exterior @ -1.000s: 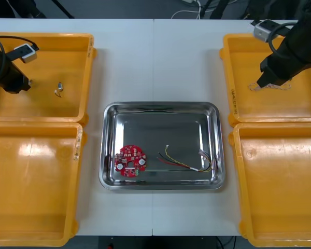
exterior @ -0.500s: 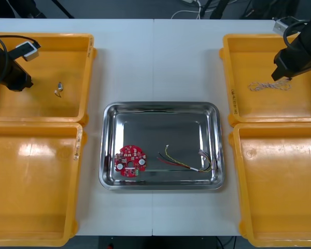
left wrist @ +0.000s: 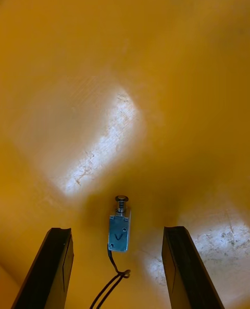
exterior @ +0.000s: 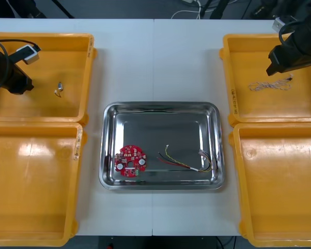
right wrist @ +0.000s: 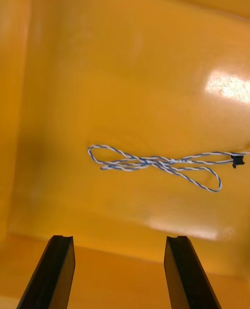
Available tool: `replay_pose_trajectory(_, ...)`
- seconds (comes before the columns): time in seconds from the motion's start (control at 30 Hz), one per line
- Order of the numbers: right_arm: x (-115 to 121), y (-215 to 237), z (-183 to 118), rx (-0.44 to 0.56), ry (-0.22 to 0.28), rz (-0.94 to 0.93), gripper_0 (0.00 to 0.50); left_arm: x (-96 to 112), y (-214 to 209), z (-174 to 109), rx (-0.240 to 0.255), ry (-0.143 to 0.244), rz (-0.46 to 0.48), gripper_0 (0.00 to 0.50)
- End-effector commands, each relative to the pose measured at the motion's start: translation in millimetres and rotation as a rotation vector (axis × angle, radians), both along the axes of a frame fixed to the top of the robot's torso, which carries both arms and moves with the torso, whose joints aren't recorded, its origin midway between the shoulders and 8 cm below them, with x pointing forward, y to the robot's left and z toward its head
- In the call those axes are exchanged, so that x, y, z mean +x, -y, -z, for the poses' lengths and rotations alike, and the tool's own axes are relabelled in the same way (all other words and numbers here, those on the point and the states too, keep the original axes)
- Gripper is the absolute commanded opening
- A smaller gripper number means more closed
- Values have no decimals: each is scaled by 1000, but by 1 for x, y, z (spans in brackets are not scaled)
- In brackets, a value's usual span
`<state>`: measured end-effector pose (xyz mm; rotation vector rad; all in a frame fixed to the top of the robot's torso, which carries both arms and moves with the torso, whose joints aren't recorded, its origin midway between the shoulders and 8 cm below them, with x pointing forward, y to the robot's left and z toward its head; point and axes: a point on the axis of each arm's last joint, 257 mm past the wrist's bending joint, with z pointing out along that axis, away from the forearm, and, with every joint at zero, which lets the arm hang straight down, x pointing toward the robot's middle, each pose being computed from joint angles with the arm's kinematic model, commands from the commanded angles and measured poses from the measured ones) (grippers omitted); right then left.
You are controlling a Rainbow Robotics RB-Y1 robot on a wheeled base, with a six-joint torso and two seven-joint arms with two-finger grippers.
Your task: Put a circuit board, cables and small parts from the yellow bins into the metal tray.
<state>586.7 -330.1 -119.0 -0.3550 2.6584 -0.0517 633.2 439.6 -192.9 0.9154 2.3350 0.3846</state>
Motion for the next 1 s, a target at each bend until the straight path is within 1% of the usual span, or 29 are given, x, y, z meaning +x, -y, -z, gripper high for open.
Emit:
replay_pose_trajectory(0.03,25,-17,-37,99,78,76,500,3,9,8,79,6,110,500)
replay_pose_trajectory(0.13,26,-19,-37,152,77,141,500,4,10,9,79,8,111,500)
replay_pose_trajectory(0.2,26,-17,-36,157,74,168,500,3,11,13,78,4,112,500)
replay_pose_trajectory(0.27,25,-14,-35,147,73,173,500,3,12,15,79,8,112,500)
replay_pose_trajectory(0.37,26,2,-36,94,82,199,500,3,11,18,80,11,110,500)
replay_pose_trajectory(0.47,27,11,-37,65,91,221,500,3,12,19,80,10,112,500)
replay_pose_trajectory(0.5,28,16,-37,53,99,233,500,2,11,20,79,7,110,475)
replay_pose_trajectory(0.53,30,20,-38,40,108,243,500,2,12,20,77,8,112,369)
replay_pose_trajectory(0.57,32,23,-39,27,118,253,500,0,12,23,75,3,111,184)
replay_pose_trajectory(0.63,34,27,-37,10,124,270,500,0,12,25,67,3,110,0)
replay_pose_trajectory(0.73,39,33,-33,10,142,306,500,-1,14,26,55,2,110,0)
replay_pose_trajectory(0.87,48,38,-28,45,167,364,500,-2,15,26,45,1,110,0)
replay_pose_trajectory(1.0,52,40,-27,94,168,420,500,-3,17,28,43,-6,112,0)
